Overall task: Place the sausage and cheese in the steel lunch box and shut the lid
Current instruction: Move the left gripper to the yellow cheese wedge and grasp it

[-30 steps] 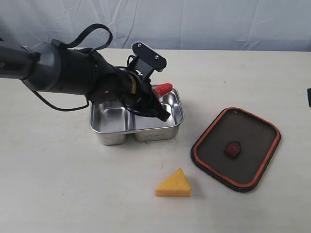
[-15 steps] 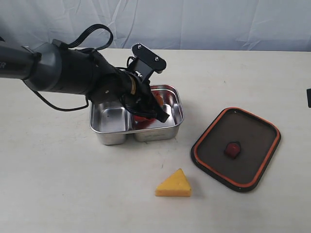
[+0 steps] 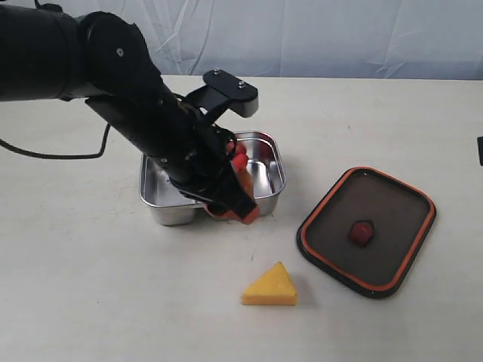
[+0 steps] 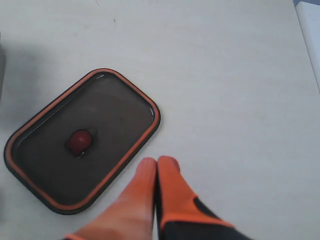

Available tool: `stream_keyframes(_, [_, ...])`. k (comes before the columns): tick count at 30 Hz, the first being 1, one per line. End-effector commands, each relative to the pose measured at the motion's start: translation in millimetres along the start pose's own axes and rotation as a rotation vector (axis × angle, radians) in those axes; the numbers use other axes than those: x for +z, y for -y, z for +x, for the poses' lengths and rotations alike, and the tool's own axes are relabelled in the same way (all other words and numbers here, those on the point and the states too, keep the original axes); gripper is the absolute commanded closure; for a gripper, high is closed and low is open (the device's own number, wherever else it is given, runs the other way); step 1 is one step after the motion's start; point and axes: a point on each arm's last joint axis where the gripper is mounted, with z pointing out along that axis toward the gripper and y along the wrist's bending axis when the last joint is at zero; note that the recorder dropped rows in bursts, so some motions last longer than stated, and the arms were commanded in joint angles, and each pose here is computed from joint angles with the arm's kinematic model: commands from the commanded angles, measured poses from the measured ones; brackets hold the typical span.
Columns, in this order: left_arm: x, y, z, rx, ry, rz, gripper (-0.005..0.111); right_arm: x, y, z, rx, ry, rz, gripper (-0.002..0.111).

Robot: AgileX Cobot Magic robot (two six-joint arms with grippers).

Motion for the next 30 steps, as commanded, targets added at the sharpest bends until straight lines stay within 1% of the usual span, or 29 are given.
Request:
stream_keyframes(1, [7.0,14.5,4.2,0.081,0.005,0.078,0.044,-1.8,2.2,-0.7,0.003,0.010,0.007,0.108])
stream_keyframes(3, [17.6,18.7,10.1,0.103,-0.021,0.073,0.044,-1.8,1.8,-0.3,0.005,0.005,0.002,0.108])
stream_keyframes(5, [41.6,25.8,19.5,0.118,-0.065,0.073,0.044,-1.8,1.4,0.1,0.007,0.001,-0.002,0.108])
stream_keyframes(6, [47.9,27.5,21.5,0.134,-0.076,0.066,0.041,-1.8,1.4,0.1,0.007,0.001,-0.002,0.108])
stream_keyframes(7, [58.4,31.0,22.9,0.162,-0.088,0.063,0.035,-1.8,1.4,0.1,0.007,0.001,-0.002,0.108])
stream_keyframes(9, [71.4,33.3,23.2,0.209,-0.082,0.050,0.032,-1.8,1.2,0.2,0.008,0.000,-0.004,0.108])
stream_keyframes(17, [86.1,40.3,23.7,0.215,-0.070,0.048,0.032,-1.8,0.3,1.1,0.013,-0.010,-0.014,0.108])
stream_keyframes(22, [103.8,47.2,30.2,0.246,-0.108,0.061,0.032,-1.8,0.3,1.1,0.013,-0.010,-0.014,0.108])
stream_keyframes(30, [114.6,45.4,31.2,0.257,-0.097,0.034,0.032,-1.8,0.3,1.1,0.026,-0.010,-0.014,0.108])
